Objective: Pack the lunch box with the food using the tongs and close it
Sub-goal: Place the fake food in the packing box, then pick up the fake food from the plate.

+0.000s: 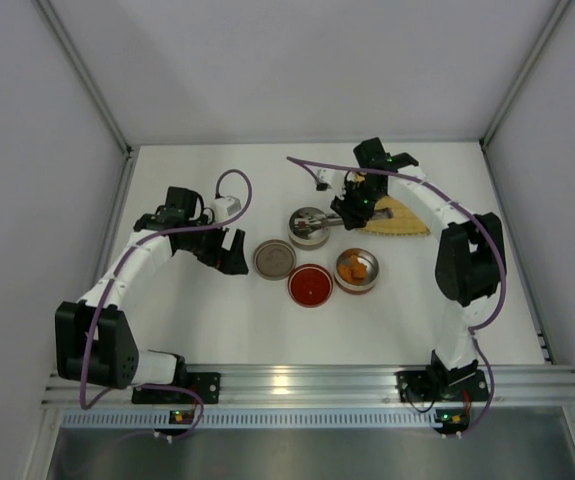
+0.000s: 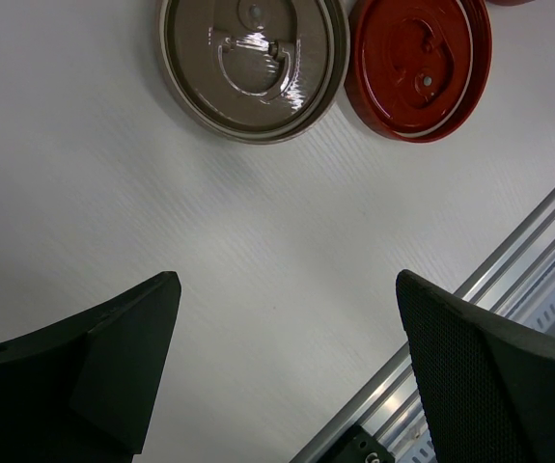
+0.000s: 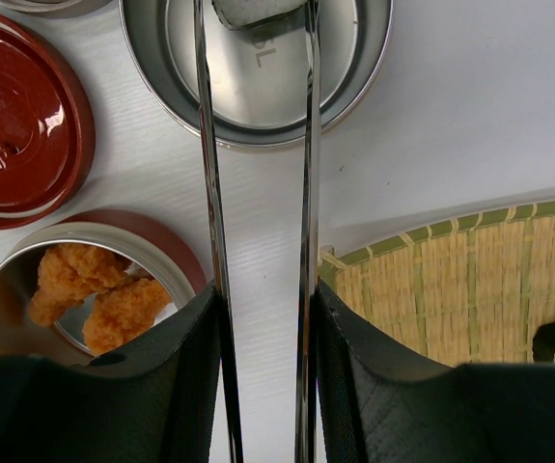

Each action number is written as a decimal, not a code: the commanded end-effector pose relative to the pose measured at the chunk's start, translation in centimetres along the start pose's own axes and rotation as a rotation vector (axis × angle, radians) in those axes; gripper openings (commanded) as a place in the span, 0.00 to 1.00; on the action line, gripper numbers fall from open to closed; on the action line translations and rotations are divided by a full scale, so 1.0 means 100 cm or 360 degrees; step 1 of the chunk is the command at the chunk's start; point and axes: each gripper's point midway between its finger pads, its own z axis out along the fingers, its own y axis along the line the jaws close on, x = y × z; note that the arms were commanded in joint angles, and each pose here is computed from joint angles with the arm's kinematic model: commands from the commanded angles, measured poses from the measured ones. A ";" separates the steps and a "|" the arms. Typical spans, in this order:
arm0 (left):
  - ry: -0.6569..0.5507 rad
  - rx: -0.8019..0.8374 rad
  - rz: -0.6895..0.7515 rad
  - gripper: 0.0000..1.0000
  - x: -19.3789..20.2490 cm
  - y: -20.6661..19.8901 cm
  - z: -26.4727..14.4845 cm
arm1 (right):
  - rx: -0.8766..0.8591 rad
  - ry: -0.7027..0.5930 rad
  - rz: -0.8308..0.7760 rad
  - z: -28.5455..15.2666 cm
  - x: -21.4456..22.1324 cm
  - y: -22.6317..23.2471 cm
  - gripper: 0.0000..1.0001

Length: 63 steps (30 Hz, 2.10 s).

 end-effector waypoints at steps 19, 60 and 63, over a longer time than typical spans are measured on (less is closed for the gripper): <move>-0.0049 -0.0024 0.0044 0.98 -0.008 0.004 -0.002 | -0.0062 -0.0057 -0.0085 0.015 -0.016 0.009 0.34; -0.0039 -0.0032 0.0048 0.98 -0.008 0.005 -0.003 | 0.0170 -0.0156 -0.0163 -0.055 -0.032 -0.025 0.47; -0.0039 -0.0032 0.0048 0.98 -0.007 0.004 -0.003 | 0.0181 -0.0185 -0.0155 -0.065 -0.034 -0.025 0.46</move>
